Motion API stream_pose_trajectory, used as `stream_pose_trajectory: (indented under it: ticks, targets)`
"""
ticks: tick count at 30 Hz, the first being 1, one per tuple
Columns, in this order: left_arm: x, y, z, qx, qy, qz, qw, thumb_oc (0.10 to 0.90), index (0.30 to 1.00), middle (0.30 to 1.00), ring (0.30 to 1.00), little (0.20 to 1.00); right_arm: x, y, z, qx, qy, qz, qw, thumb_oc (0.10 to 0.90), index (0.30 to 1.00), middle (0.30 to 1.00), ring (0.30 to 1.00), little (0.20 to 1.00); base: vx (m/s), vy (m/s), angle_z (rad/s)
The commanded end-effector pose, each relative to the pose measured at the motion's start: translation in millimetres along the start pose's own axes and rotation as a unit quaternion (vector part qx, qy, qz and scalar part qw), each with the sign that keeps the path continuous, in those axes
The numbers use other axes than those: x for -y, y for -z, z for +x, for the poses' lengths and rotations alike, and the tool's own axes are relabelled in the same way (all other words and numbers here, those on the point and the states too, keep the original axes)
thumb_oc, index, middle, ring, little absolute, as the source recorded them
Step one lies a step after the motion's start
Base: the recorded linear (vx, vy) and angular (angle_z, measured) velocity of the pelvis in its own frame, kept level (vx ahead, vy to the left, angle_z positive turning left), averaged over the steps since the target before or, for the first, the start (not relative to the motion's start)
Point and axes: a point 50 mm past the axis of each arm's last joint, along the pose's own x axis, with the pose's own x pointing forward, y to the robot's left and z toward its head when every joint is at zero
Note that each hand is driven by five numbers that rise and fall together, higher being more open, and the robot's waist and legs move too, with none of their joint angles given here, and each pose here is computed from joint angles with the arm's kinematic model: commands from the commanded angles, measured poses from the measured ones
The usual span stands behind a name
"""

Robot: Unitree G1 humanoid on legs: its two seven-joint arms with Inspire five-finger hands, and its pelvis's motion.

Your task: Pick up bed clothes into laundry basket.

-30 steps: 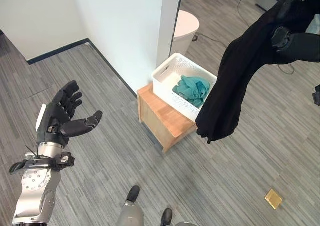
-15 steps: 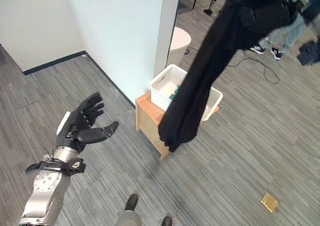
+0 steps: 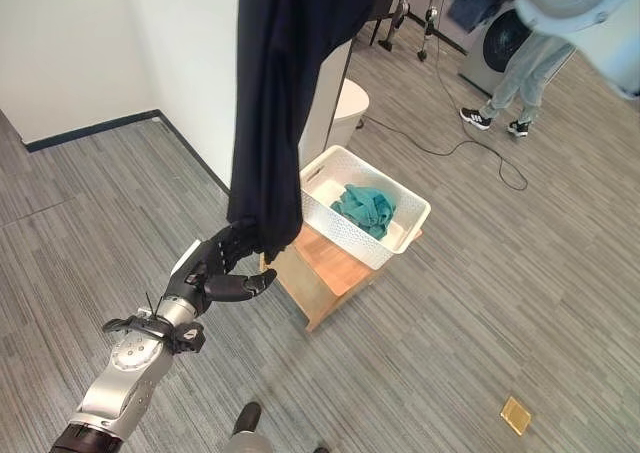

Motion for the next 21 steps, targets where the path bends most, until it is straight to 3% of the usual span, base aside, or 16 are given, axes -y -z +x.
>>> stream_pose_trajectory:
  ticks: [1,10,14,17,19,21]
  targets:
    - [3.4,-47.3,7.9,0.109,0.024,0.018,0.994,0.8,0.9,0.9,0.9,0.9,76.7,25.9,-8.9,-0.091,0.134,-0.055,0.985,0.4,0.3,0.3,0.3,0.3,0.0,0.0,0.0]
    - [-4.2,-55.3,-7.0,0.118,0.009,0.045,0.992,0.8,0.9,0.9,0.9,0.9,72.7,54.9,-19.9,-0.164,0.115,-0.071,0.977,0.4,0.3,0.3,0.3,0.3,0.01,0.005,0.09]
    - [-21.6,-66.0,-32.1,0.119,-0.018,0.089,0.989,0.8,0.9,0.9,0.9,0.9,73.7,70.8,-34.0,-0.205,0.103,-0.089,0.969,0.4,0.3,0.3,0.3,0.3,0.02,0.004,0.09]
    - [-35.1,-75.4,-47.1,0.128,-0.053,0.112,0.984,0.8,0.9,0.9,0.9,0.9,75.7,74.8,-42.8,-0.215,0.098,-0.096,0.967,0.4,0.3,0.3,0.3,0.3,0.01,-0.005,0.13]
    - [-56.7,-82.7,-67.2,0.148,-0.14,0.132,0.97,0.8,0.9,0.9,0.9,0.9,77.9,76.2,-55.5,-0.218,0.093,-0.104,0.966,0.4,0.3,0.3,0.3,0.3,0.01,-0.015,0.13]
    - [-56.8,-83.1,-68.5,0.147,-0.141,0.133,0.97,0.8,0.9,0.9,0.9,0.9,77.2,76.1,-55.7,-0.218,0.094,-0.102,0.966,0.4,0.3,0.3,0.3,0.3,0.01,-0.01,0.15]
